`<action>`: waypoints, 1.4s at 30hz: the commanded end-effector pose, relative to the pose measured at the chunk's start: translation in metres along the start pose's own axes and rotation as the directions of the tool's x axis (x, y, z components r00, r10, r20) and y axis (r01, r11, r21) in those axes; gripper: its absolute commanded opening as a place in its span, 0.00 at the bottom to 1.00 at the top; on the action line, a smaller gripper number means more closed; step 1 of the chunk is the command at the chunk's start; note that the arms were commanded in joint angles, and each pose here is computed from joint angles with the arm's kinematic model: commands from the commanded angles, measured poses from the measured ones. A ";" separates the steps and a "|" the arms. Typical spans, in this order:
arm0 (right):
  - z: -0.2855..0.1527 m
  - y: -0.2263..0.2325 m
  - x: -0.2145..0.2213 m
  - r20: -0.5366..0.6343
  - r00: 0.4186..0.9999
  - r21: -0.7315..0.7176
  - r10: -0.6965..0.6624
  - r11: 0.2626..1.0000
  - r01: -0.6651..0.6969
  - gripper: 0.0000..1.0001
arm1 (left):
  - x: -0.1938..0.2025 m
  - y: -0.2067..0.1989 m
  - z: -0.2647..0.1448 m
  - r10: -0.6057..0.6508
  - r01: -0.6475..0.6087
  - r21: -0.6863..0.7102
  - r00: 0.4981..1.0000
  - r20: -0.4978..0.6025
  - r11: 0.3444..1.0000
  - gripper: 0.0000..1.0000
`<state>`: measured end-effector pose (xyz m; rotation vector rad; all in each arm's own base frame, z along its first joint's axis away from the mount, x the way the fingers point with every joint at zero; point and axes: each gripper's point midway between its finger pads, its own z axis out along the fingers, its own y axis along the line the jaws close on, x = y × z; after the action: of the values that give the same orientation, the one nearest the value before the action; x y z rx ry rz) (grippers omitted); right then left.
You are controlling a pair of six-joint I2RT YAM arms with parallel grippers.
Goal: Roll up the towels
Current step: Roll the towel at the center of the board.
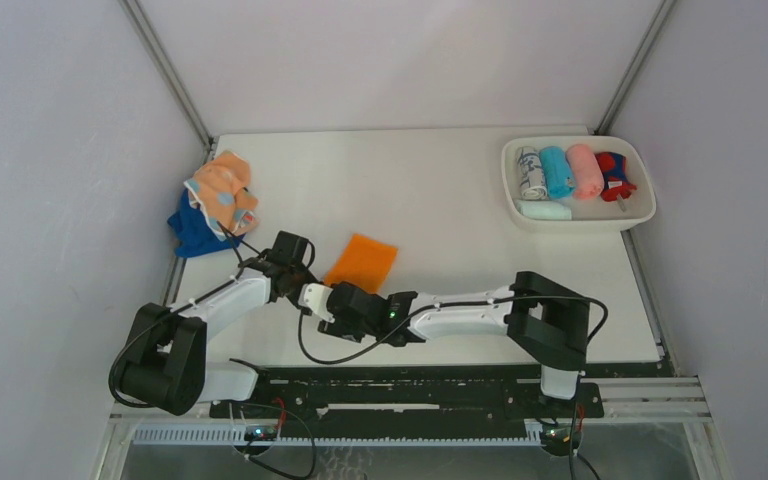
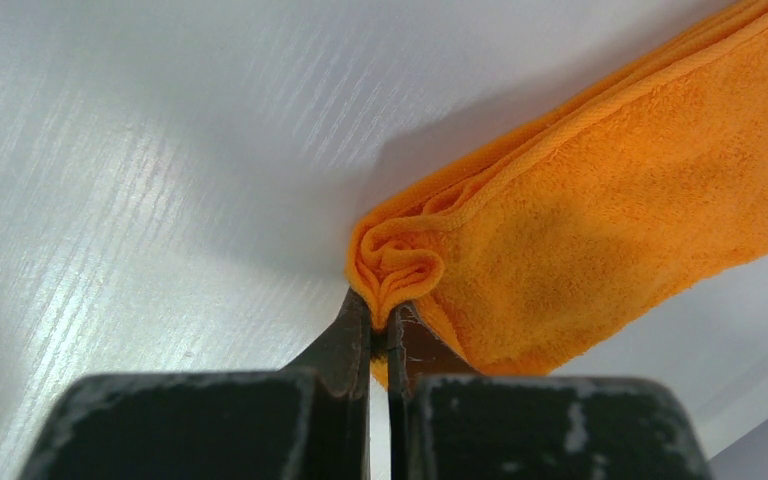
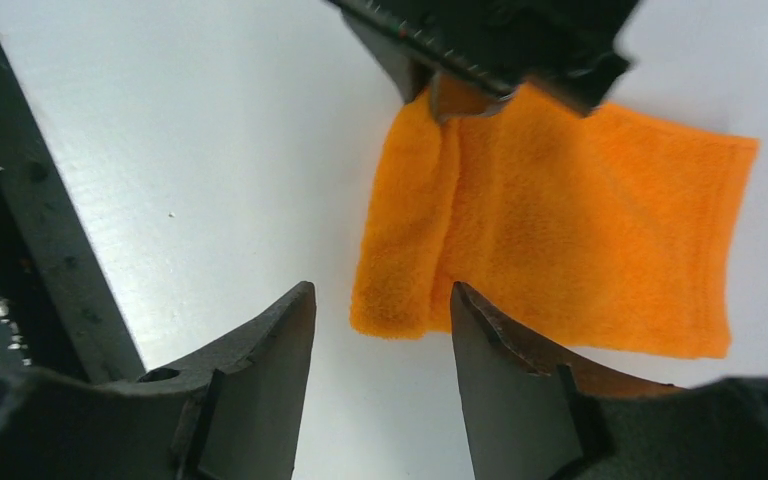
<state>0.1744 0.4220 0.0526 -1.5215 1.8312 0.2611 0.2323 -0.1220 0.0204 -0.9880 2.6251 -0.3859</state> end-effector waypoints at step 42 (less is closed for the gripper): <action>0.035 0.014 0.075 -0.234 0.956 -0.148 0.178 0.965 -0.216 0.00 | -0.012 -0.021 -0.006 0.036 -0.037 0.040 0.999 0.017 0.999 0.03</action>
<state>0.1994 0.4212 0.0150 -1.4391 1.9691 0.2668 0.2371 -0.1236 0.0209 -0.9833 2.6246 -0.3910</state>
